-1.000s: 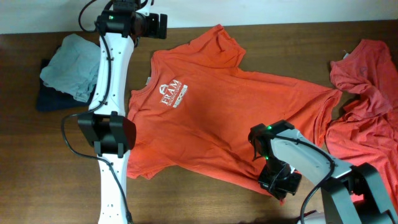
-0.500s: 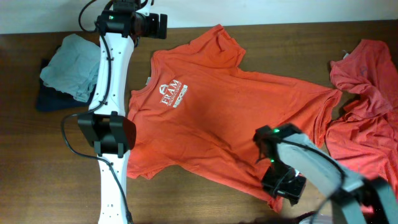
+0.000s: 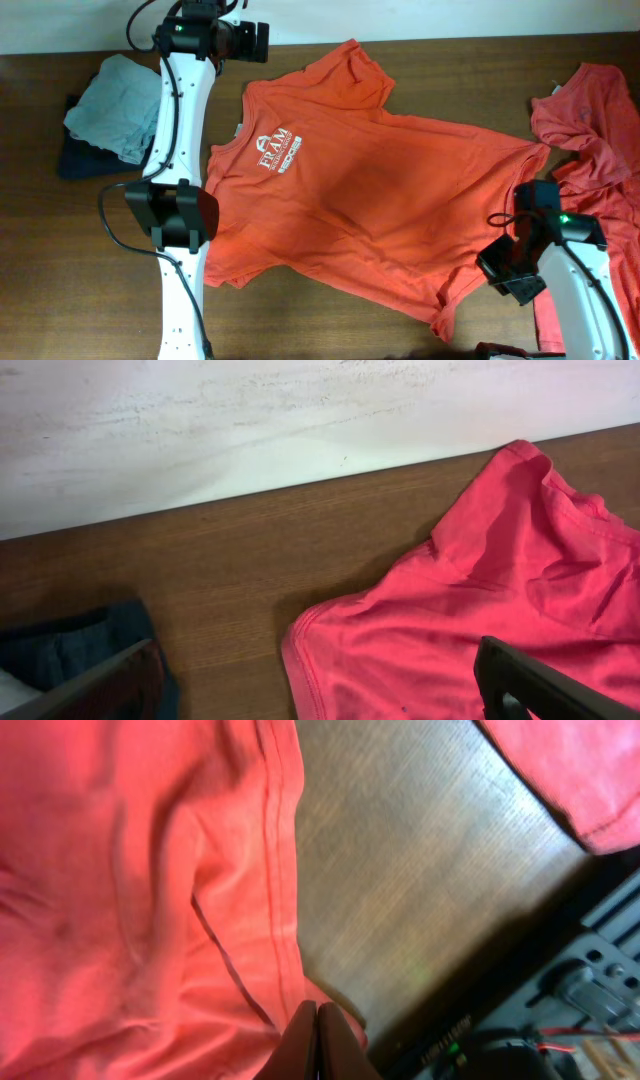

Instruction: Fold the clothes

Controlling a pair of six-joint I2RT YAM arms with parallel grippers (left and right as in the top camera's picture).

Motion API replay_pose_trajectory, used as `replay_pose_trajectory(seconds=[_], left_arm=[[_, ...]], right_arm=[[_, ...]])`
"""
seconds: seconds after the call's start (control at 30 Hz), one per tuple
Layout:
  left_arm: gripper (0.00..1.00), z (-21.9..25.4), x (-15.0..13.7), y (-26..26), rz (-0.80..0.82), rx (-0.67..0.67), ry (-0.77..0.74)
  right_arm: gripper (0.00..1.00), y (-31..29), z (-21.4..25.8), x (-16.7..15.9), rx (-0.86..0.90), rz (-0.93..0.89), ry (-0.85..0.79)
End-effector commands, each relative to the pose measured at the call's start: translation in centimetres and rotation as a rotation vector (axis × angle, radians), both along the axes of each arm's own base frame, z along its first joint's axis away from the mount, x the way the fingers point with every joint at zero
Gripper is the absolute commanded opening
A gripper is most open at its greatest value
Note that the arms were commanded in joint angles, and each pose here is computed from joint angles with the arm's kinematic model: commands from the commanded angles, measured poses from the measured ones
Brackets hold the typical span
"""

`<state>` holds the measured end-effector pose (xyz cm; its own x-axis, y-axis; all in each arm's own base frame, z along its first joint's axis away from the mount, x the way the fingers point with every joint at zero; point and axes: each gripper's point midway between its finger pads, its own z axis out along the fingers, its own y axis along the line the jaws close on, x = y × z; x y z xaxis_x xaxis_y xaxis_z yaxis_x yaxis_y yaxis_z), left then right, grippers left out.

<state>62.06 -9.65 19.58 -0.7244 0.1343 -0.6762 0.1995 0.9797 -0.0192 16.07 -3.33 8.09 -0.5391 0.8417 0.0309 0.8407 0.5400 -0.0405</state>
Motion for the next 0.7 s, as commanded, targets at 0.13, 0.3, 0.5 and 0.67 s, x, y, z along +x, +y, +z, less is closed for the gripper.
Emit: replay_pose_trajectory(seconds=[0.13,0.3,0.5,0.67], left_arm=[[0.99,0.8,0.0,0.1,0.007,-0.015,-0.013],[0.99,0.8,0.0,0.2,0.007,-0.015,-0.013],[0.99,0.8,0.0,0.1,0.007,-0.015,-0.013],[0.99,0.8,0.0,0.1,0.007,-0.015,-0.013]], right_arm=[[0.04,-0.5,-1.3,1.5,0.045,0.048,0.008],[0.04,1.1,-3.2,3.3,0.161,0.120,-0.025],[0.04,1.0,-5.0,3.6,0.167,0.118,0.000],[0.04,0.7,-5.3,3.7,0.149,0.119,0.003]])
